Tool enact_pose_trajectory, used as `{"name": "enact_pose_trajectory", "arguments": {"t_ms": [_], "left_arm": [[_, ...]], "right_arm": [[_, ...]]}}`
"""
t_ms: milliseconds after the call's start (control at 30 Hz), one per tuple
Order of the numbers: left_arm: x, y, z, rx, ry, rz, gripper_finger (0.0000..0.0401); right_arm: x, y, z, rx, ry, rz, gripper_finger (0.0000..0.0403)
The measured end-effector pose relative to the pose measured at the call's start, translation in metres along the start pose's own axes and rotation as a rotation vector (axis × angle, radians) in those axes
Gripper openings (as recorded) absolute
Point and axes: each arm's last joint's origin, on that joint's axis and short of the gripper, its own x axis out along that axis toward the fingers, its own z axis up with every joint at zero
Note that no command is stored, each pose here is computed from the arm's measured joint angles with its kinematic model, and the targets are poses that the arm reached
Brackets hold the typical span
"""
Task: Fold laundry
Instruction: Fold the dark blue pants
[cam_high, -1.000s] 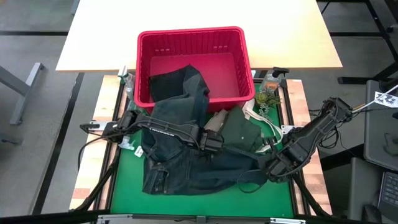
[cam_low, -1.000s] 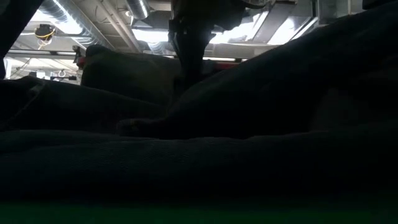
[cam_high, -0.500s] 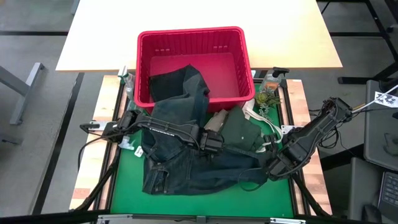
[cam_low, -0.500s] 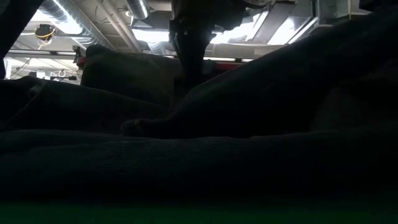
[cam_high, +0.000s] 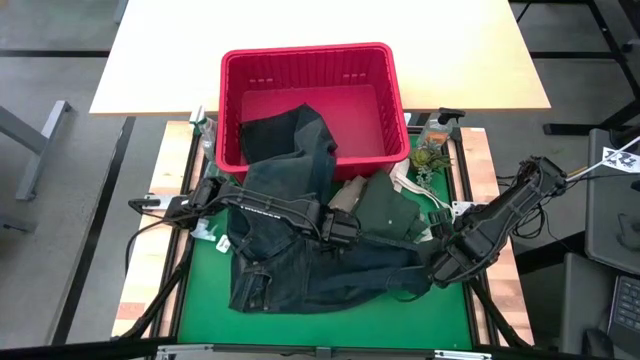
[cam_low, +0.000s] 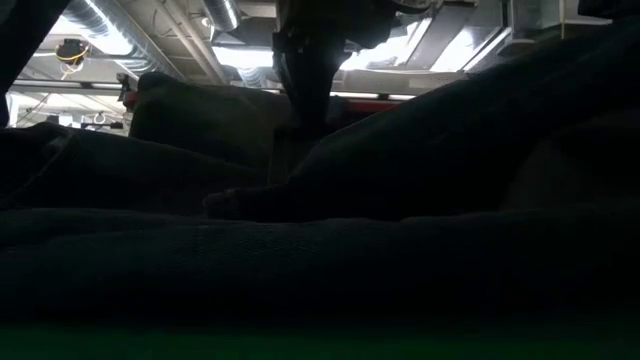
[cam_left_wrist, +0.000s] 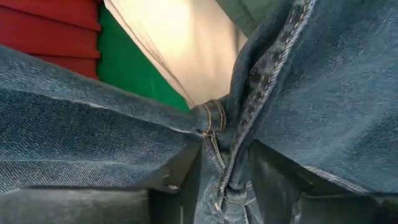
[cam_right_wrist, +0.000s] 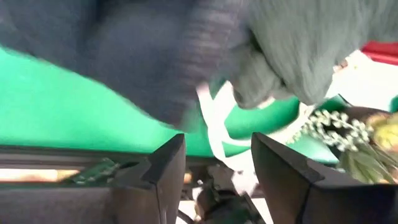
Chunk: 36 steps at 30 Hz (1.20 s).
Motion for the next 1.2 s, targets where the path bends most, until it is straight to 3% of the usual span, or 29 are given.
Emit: {"name": "enact_pose_trajectory", "arguments": {"t_ms": [267,500,633,800,933,1200], "left_arm": [[-0.009,0.001,0.0,0.0,0.015,-0.044,0.0136],[-0.02,-0.001,0.001,-0.007,0.043,-0.186,0.0126],[-0.021,-0.002,0.0,-0.005,0.074,-0.247,0.0125],[-0.022,-0.007,-0.001,0.001,0.085,-0.305,0.0125],[-0.026,-0.018,0.003,0.004,0.004,-0.348,0.0119],[-0.026,-0.042,0.025,-0.007,-0.329,-0.405,0.0113]], "right_arm": [[-0.001,0.0,-0.001,0.001,-0.003,0.007,0.0182],[-0.001,0.004,0.001,0.087,0.028,0.14,0.0182],[-0.003,0.012,0.015,0.14,-0.115,0.221,0.0182],[-0.012,0.021,0.042,0.12,-0.411,0.294,0.0182],[-0.012,0.026,0.057,0.12,-0.579,0.273,0.0182],[0.02,0.04,0.071,0.117,-0.587,0.301,0.0182]]}}
